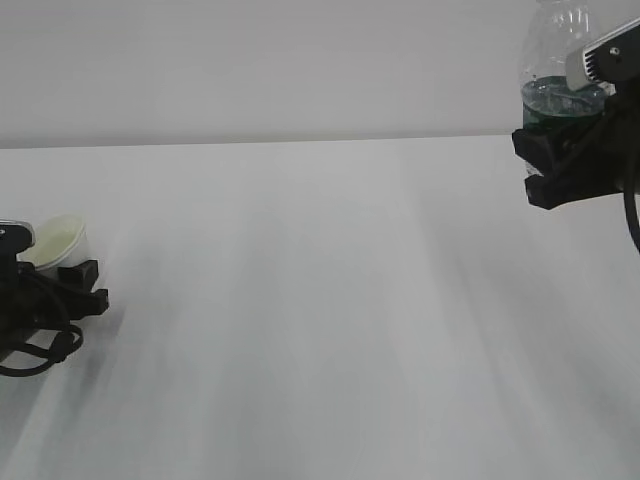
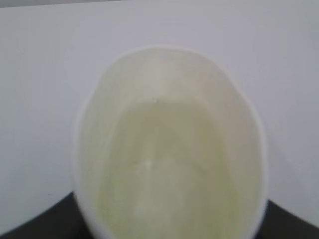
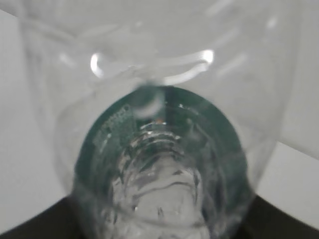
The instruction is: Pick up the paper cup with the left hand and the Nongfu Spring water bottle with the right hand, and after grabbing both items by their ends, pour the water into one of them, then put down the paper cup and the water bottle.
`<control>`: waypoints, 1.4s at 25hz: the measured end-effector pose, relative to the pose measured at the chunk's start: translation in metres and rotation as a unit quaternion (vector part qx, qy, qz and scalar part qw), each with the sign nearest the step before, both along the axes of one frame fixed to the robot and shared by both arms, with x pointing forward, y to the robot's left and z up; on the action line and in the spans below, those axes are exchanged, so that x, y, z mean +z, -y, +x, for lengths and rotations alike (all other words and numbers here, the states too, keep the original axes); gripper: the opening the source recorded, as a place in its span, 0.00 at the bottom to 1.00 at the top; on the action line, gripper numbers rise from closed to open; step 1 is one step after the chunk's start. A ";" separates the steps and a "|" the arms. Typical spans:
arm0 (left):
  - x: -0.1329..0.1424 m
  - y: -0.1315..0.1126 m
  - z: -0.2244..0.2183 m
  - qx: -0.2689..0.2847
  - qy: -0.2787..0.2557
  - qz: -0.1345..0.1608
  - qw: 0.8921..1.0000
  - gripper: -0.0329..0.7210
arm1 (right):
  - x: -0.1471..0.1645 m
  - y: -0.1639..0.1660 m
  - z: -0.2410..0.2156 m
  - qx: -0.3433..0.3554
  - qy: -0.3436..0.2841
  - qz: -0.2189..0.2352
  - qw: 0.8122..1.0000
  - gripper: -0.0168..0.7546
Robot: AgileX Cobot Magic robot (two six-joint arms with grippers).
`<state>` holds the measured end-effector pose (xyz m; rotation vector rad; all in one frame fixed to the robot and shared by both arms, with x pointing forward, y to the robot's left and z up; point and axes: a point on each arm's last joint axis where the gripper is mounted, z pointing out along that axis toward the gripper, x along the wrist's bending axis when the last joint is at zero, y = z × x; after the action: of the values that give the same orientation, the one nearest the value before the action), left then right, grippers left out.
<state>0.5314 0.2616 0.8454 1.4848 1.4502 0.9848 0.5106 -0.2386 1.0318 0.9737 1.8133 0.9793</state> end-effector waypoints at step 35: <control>0.001 0.000 0.001 0.003 0.007 0.000 1.000 0.84 | 0.001 0.000 0.000 0.002 0.007 0.002 1.000 0.50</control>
<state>0.5321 0.2620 0.8466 1.4713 1.4458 0.9958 0.5110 -0.2382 1.0331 0.9644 1.8016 0.9903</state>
